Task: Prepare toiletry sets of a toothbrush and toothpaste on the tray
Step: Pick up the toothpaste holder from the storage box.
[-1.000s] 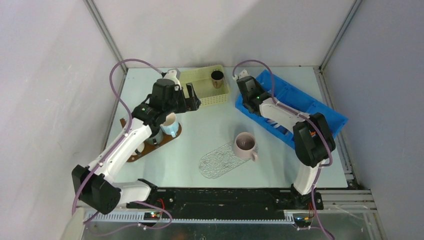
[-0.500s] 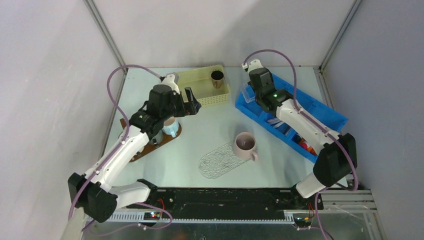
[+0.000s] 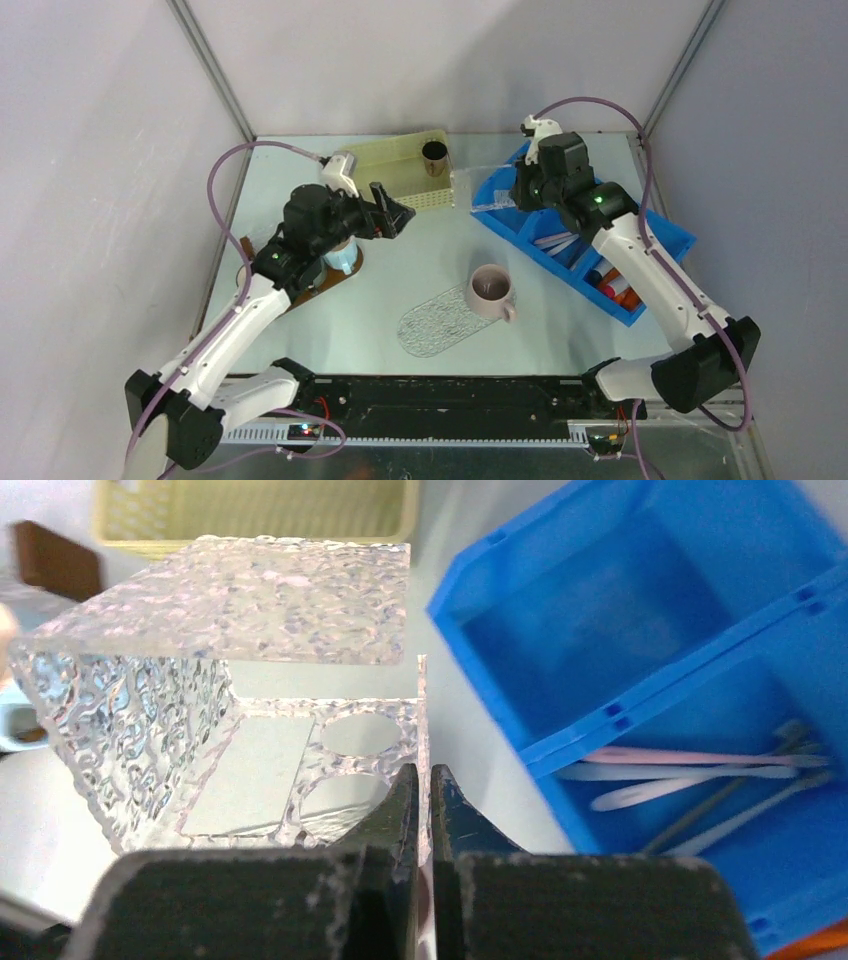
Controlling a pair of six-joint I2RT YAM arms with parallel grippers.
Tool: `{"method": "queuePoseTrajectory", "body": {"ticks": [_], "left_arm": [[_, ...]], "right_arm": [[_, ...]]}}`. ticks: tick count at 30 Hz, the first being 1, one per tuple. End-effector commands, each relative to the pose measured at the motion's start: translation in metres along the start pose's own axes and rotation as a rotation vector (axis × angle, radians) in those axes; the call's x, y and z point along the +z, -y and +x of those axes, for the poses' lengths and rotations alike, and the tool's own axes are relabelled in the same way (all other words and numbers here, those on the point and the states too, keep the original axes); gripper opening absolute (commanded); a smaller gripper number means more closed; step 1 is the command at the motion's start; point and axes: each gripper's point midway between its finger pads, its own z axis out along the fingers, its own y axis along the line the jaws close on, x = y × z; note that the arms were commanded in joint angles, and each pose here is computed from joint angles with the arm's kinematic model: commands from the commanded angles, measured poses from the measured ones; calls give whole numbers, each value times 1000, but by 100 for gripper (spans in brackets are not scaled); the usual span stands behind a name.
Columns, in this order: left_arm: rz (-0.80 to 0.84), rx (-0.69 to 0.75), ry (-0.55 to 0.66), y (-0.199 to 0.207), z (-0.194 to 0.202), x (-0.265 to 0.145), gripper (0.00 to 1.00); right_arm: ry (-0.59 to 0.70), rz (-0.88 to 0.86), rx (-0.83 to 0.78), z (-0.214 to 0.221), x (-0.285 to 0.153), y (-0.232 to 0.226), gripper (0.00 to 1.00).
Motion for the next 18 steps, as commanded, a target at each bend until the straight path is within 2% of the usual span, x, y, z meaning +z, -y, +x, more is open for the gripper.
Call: {"method": "queuePoseTrajectory", "body": {"ticks": [1,10,18], "left_arm": [[213,-4,107,46,-27,-13,96],[446,-128,171,90,-45,-28,96],[607,-240,159,119,-55,-39,89]], "right_arm": [[32,-232,186,-17,-28,-35,0],[12,-543,325,-11,-53,-61,0],[-3,-730,393,-18,-70,-73,0]]}}
